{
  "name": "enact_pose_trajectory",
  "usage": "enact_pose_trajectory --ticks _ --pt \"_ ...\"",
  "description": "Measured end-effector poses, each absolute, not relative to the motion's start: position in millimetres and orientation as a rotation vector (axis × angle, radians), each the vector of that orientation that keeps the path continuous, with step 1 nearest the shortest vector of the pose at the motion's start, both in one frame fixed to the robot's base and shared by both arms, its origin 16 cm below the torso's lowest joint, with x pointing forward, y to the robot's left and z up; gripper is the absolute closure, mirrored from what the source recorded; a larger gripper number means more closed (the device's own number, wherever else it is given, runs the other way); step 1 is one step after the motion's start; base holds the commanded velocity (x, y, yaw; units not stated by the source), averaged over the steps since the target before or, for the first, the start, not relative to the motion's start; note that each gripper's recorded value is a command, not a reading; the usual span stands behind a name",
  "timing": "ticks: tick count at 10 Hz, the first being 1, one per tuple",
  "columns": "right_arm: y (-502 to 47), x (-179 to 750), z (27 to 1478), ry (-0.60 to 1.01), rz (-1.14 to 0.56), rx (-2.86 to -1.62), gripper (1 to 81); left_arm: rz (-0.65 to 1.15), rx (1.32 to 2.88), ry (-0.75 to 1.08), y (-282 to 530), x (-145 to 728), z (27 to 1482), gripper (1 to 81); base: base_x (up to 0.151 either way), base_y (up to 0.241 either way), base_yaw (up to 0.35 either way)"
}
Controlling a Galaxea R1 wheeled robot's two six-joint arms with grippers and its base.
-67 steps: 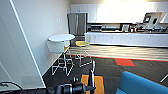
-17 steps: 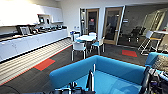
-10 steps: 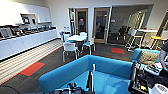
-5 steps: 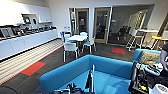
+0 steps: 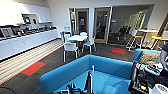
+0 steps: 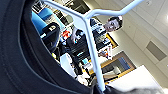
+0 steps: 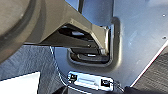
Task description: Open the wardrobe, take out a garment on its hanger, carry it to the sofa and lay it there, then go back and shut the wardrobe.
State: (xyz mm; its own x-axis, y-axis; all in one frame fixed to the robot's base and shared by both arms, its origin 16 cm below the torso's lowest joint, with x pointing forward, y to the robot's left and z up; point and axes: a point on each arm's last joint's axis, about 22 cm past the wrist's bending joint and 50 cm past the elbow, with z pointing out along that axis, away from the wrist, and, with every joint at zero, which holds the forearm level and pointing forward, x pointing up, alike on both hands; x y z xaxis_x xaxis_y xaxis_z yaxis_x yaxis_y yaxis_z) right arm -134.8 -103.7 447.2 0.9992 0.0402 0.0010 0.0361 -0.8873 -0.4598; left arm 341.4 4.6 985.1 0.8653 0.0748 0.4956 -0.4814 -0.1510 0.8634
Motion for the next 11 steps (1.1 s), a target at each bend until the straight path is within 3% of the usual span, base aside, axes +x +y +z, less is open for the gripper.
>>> enact_pose_trajectory --ticks 11 --pt "-100.2 -133.9 447.7 -0.062 0.009 -2.659 1.0 0.501 1.659 -0.323 4.3 342.0 985.4 81.1 0.049 0.0 0.0"
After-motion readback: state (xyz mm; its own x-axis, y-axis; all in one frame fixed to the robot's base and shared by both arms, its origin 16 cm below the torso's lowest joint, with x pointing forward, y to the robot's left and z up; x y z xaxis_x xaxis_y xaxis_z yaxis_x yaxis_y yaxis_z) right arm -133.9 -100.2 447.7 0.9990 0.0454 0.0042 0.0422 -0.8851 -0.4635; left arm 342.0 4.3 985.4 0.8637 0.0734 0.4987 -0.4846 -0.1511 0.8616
